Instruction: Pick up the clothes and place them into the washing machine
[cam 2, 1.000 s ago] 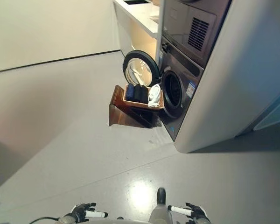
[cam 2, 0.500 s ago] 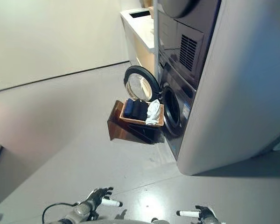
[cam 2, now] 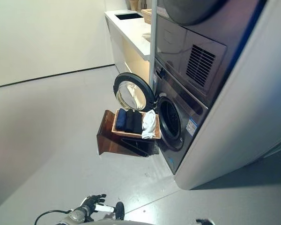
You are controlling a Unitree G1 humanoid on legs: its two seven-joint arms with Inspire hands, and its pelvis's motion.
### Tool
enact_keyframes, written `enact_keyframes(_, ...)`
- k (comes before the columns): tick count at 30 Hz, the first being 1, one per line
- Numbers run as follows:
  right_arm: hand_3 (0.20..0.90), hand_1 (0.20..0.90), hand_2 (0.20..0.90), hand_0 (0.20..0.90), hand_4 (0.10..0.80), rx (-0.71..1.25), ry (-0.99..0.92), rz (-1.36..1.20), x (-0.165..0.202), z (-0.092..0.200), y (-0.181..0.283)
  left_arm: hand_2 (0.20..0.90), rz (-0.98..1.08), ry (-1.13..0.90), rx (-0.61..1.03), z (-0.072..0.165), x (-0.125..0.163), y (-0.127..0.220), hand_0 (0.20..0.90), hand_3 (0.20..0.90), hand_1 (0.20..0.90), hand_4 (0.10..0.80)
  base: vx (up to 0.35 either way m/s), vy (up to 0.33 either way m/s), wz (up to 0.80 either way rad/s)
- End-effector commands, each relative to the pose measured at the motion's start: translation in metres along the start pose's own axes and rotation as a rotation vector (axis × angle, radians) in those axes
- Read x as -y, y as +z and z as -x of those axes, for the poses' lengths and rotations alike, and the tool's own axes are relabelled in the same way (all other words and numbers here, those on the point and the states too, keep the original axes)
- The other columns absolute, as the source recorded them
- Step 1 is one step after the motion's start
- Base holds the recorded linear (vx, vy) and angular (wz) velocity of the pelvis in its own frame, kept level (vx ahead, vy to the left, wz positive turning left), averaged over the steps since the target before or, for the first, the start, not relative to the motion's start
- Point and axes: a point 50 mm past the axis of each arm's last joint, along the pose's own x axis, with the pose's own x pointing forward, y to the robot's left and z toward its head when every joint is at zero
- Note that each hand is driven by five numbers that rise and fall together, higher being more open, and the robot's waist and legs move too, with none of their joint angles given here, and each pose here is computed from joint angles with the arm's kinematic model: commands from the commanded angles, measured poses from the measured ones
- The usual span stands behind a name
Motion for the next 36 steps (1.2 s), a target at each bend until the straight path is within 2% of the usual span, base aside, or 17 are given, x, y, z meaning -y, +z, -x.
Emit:
enact_keyframes(1, 0.9, 0.9, 0.9, 0.9, 0.8, 0.071, -0.063, -0.023, 0.021, 0.0, 0.026, 0.9, -0.019, 0.05, 0.141, -0.002, -0.018, 0.033, 0.9, 0.9, 0.9, 0.8, 0.309, 0.273, -0.06)
enact_keyframes(2, 0.9, 0.9, 0.9, 0.9, 0.8, 0.072, -0.073, -0.022, 0.023, 0.0, 0.026, 0.9, -0.032, 0.07, 0.178, -0.002, -0.026, 0.044, 0.9, 0.9, 0.9, 0.8, 0.232, 0.207, 0.1)
enact_keyframes(8, 0.9, 0.9, 0.9, 0.9, 0.8, 0.032, -0.099, -0.049, 0.03, 0.001, 0.015, 0.9, -0.025, 0.086, 0.159, -0.002, -0.031, 0.039, 0.9, 0.9, 0.9, 0.8, 0.346, 0.113, 0.07)
enact_keyframes(14, 0.9, 0.9, 0.9, 0.9, 0.8, 0.039, -0.081, -0.052, 0.027, 0.0, 0.026, 0.9, -0.019, 0.02, 0.071, -0.002, -0.013, 0.017, 0.9, 0.9, 0.9, 0.8, 0.441, -0.045, 0.21)
enact_keyframes(18, 0.9, 0.9, 0.9, 0.9, 0.8, 0.013, -0.068, -0.081, 0.023, 0.0, 0.011, 0.9, -0.02, -0.023, 0.046, -0.001, 0.0, 0.009, 0.9, 0.9, 0.9, 0.8, 0.404, -0.125, 0.5)
enact_keyframes(22, 0.9, 0.9, 0.9, 0.9, 0.8, 0.03, -0.08, -0.116, 0.025, 0.0, 0.016, 0.9, -0.052, -0.062, 0.09, -0.002, 0.01, 0.02, 0.9, 0.9, 0.9, 0.8, 0.239, -0.175, 0.55)
enact_keyframes(27, 0.9, 0.9, 0.9, 0.9, 0.8, 0.082, -0.096, -0.132, 0.029, 0.0, 0.032, 0.9, -0.048, -0.042, 0.142, -0.003, 0.008, 0.036, 0.9, 0.9, 0.9, 0.8, 0.169, -0.144, -0.06)
enact_keyframes(31, 0.9, 0.9, 0.9, 0.9, 0.8, 0.119, -0.08, -0.118, 0.023, 0.0, 0.042, 0.9, -0.048, -0.036, 0.122, -0.003, 0.007, 0.03, 0.9, 0.9, 0.9, 0.8, 0.233, -0.039, 0.0)
enact_keyframes(36, 0.9, 0.9, 0.9, 0.9, 0.8, 0.266, -0.059, -0.027, 0.008, 0.003, 0.067, 0.9, -0.015, 0.042, 0.083, -0.002, -0.011, 0.019, 0.9, 0.9, 0.9, 0.8, 0.246, 0.044, -0.12)
